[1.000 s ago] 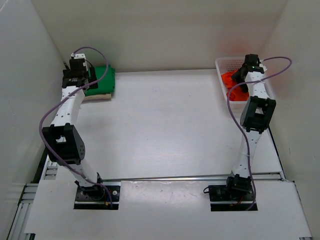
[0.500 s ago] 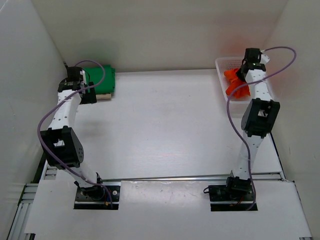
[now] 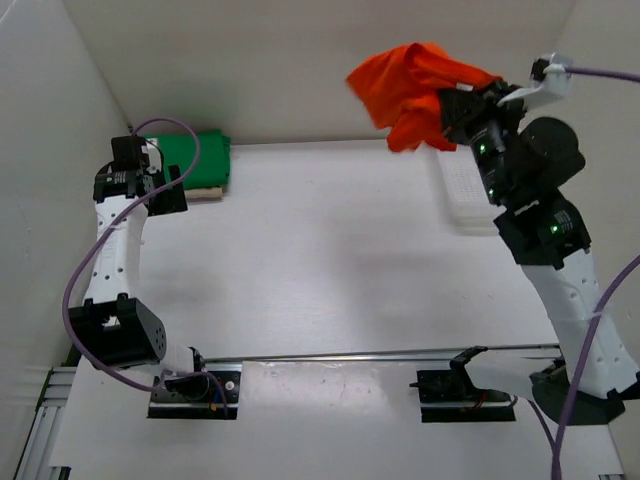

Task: Fold and stack the t-shirts
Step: Grab crumpled tshirt from bin with the right arm, then move the tshirt to the center of the board, then flatten out the tshirt

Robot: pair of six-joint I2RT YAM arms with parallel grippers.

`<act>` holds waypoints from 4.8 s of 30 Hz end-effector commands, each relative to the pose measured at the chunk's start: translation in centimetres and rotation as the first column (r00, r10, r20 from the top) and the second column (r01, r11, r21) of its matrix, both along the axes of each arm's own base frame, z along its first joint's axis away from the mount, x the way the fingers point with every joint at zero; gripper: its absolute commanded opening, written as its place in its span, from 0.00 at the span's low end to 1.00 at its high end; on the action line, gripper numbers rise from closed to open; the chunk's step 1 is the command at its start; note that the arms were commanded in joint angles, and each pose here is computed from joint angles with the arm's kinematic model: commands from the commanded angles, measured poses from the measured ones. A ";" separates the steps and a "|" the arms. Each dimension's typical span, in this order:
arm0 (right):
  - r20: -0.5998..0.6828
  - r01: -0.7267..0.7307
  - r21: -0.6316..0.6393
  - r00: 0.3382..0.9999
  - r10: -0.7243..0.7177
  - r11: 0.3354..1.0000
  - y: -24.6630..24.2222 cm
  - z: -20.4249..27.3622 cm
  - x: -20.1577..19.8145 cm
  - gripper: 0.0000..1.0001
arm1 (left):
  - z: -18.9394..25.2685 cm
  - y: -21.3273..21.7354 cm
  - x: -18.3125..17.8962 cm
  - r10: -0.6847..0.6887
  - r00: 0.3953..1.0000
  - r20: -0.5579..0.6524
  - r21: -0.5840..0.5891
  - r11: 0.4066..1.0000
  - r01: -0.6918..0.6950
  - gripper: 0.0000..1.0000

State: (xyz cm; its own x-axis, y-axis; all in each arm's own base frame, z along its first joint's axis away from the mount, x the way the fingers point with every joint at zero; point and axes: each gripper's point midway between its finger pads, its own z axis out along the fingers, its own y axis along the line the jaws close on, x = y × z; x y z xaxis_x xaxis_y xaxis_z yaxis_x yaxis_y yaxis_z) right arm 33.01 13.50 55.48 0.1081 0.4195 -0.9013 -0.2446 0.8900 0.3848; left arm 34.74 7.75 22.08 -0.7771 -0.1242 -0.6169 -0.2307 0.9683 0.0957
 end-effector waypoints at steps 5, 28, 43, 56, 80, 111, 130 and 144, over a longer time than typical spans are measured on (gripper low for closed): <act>-0.451 -0.129 0.203 0.868 0.209 0.971 11.5 -18.4 2.1 0.26 | 0.0 -1.3 -1.4 -0.035 0.999 -0.031 -0.051 0.998 0.033 0.99; -0.949 -0.375 0.142 0.213 0.234 0.916 14.5 -46.3 -0.2 0.72 | -17.9 -17.6 -4.6 -0.489 0.750 -0.445 -0.189 0.870 0.455 0.99; -0.932 -0.328 0.282 0.127 0.338 0.902 14.6 -48.7 2.1 0.00 | -14.8 -10.6 -0.9 -0.267 0.879 -0.395 0.071 0.945 0.320 0.10; -0.868 -0.417 0.271 0.284 0.408 0.868 3.6 -40.7 -3.0 0.00 | 12.7 -4.1 9.7 -0.047 0.936 0.348 0.206 0.978 -0.028 0.11; -0.888 -0.261 0.366 0.190 0.419 0.893 3.9 -43.2 -1.1 0.00 | -10.0 -10.8 -4.5 -0.304 0.859 -0.412 -0.017 0.945 0.326 0.77; -0.924 -0.194 0.326 0.140 0.355 0.925 1.0 -46.3 -2.6 0.00 | -16.3 -9.5 -9.4 -0.284 0.800 -0.529 -0.141 0.959 0.247 0.10; -0.968 -0.274 0.154 0.152 0.200 0.949 -3.1 -47.5 -5.9 0.67 | -10.2 -8.9 -10.9 -0.283 0.891 -0.356 -0.056 0.958 0.281 0.10; -0.995 -0.496 -0.081 0.096 -0.038 0.864 2.8 -52.1 -12.4 0.77 | -11.1 -8.4 -11.6 -0.270 0.886 -0.378 -0.040 0.961 0.275 0.10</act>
State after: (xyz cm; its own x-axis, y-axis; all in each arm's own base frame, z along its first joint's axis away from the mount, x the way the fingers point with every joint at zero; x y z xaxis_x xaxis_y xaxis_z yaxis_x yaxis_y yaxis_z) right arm 19.97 16.72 4.40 -0.9717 -0.1172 -0.2049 -0.1685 0.9523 0.2545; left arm 23.24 -0.47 10.66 -0.9593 0.1311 -0.2503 0.0961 0.9844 0.1474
